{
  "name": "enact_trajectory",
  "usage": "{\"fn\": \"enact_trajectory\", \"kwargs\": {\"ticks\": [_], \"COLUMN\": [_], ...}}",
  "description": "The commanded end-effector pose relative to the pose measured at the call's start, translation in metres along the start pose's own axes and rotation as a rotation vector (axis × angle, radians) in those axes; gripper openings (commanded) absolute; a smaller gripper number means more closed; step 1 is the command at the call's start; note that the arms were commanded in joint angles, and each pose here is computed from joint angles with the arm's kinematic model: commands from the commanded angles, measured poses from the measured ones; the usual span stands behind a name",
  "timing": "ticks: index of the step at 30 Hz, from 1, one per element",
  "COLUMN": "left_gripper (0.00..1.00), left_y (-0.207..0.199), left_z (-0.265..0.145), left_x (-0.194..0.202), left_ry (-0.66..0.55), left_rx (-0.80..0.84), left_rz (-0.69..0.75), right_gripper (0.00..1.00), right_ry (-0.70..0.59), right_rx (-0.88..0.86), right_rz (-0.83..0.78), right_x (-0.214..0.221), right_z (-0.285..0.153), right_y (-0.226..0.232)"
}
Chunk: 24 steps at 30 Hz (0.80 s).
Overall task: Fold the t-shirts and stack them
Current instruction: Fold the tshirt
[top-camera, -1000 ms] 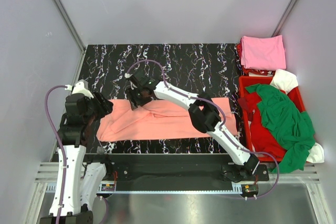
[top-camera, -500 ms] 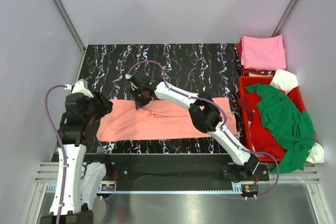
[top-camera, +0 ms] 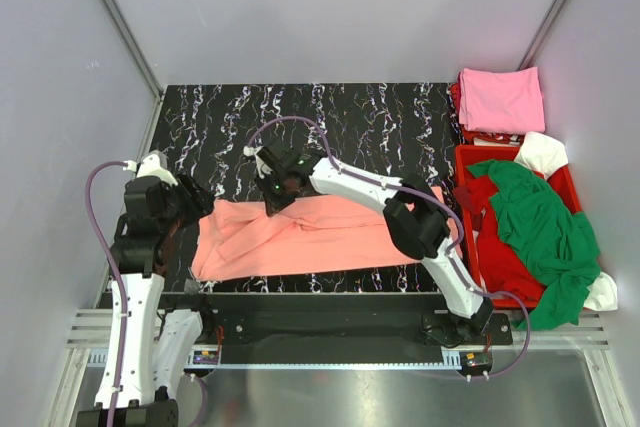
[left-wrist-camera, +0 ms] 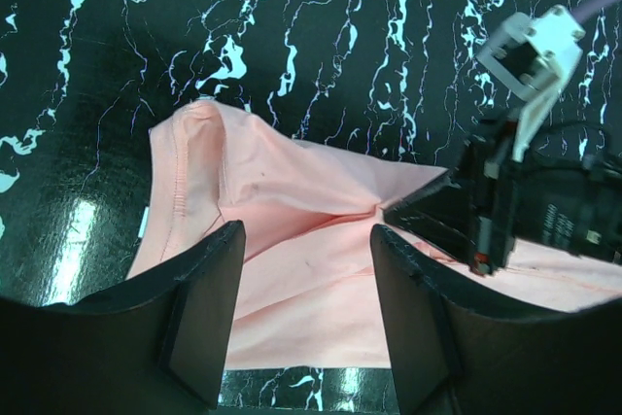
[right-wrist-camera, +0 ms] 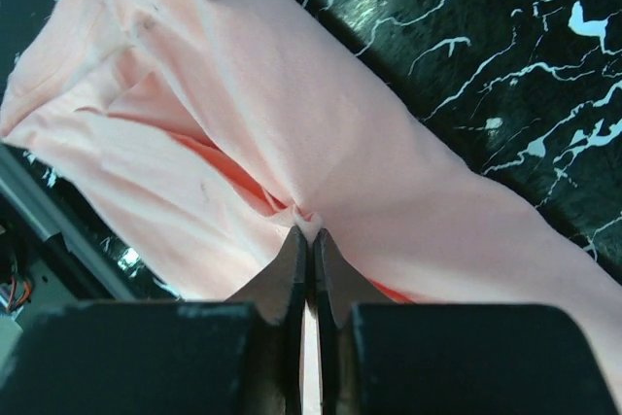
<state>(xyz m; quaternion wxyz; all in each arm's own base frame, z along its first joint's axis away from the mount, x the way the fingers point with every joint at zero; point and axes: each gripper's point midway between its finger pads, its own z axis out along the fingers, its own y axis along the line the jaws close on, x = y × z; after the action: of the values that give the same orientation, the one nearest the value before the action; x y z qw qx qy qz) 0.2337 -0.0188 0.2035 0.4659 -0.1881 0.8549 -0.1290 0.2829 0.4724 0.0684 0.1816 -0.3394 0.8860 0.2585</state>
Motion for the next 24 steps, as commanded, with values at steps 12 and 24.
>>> {"fn": "enact_trajectory", "kwargs": {"ticks": [12, 24], "left_gripper": [0.59, 0.59], "left_y": [-0.002, 0.0], "left_z": [0.003, 0.004], "left_x": [-0.01, -0.01], "left_ry": [-0.031, -0.03], "left_rx": [0.008, 0.0], "left_rz": [-0.001, -0.005], "right_gripper": [0.22, 0.22], "right_ry": [-0.033, 0.013], "right_rx": [-0.047, -0.071], "right_rz": [-0.111, -0.135], "right_x": [0.018, 0.068], "right_z": [-0.038, -0.045], "right_y": [0.032, 0.037]}}
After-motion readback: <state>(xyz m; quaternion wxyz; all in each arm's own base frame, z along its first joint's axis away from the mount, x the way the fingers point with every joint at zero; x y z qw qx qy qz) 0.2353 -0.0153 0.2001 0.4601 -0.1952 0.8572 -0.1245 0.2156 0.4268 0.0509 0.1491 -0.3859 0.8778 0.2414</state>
